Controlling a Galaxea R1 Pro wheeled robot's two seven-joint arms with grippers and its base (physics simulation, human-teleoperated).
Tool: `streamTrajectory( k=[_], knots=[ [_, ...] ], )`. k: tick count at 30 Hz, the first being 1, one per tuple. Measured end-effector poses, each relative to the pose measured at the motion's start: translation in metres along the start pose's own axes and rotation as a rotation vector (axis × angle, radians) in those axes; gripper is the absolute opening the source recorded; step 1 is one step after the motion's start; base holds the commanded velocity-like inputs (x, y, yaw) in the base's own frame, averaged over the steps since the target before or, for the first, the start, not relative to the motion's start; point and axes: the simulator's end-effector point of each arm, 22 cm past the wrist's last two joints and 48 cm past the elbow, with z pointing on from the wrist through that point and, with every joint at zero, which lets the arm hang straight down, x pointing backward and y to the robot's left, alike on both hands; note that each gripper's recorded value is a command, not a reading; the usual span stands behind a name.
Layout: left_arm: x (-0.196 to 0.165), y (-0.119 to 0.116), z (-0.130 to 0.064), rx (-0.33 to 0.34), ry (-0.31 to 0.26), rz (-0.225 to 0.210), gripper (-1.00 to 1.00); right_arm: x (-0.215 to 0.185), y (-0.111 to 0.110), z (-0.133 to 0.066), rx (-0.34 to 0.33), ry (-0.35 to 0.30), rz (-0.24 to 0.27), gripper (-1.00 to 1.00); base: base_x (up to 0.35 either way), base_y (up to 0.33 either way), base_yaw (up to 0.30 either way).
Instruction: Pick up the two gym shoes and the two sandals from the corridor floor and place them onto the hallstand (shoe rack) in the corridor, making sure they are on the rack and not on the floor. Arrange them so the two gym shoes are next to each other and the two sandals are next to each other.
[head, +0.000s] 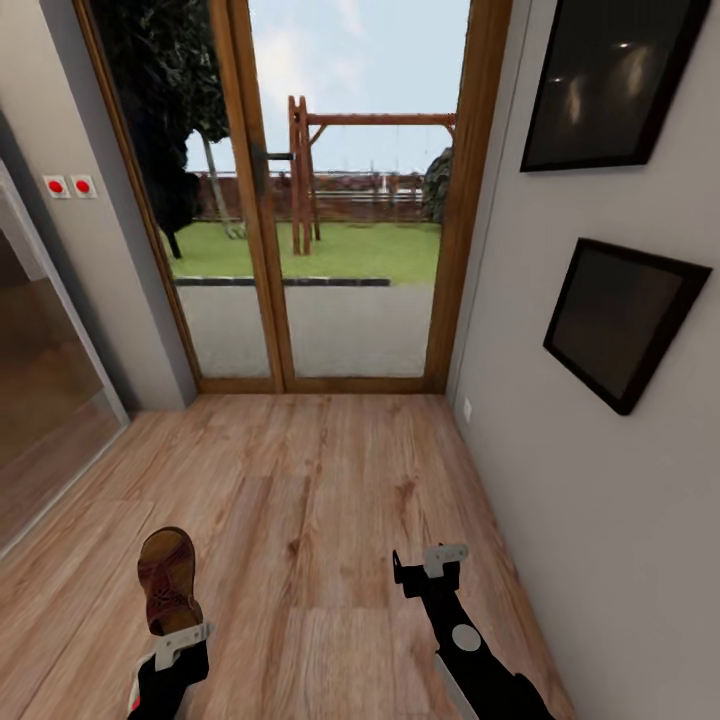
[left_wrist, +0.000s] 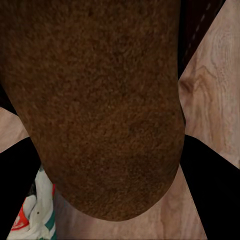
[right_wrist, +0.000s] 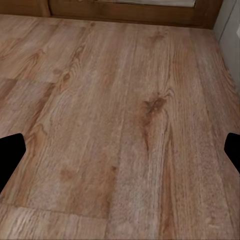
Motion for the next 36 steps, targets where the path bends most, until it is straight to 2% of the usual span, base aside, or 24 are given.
streamTrajectory(
  k=[7, 17, 36],
  knots=[
    [0.0002, -0.0007, -0.0001, 0.001, 0.0, 0.0, -1.0, 0.0004, -0.0001, -0.0001, 0.0, 0.001, 0.0, 1.0, 0.176, -0.17, 0.002],
    [0.0006, 0.0004, -0.0005, -0.001, 0.0, 0.0, -1.0, 0.0005, 0.0, -0.0001, 0.0, 0.001, 0.0, 1.0, 0.079, -0.038, 0.0],
    [0.0005, 0.0016, -0.0006, -0.005, -0.001, -0.004, -1.0, -0.0004, 0.0001, -0.0001, 0.0, -0.001, 0.0, 1.0, 0.324, -0.011, 0.0]
  ],
)
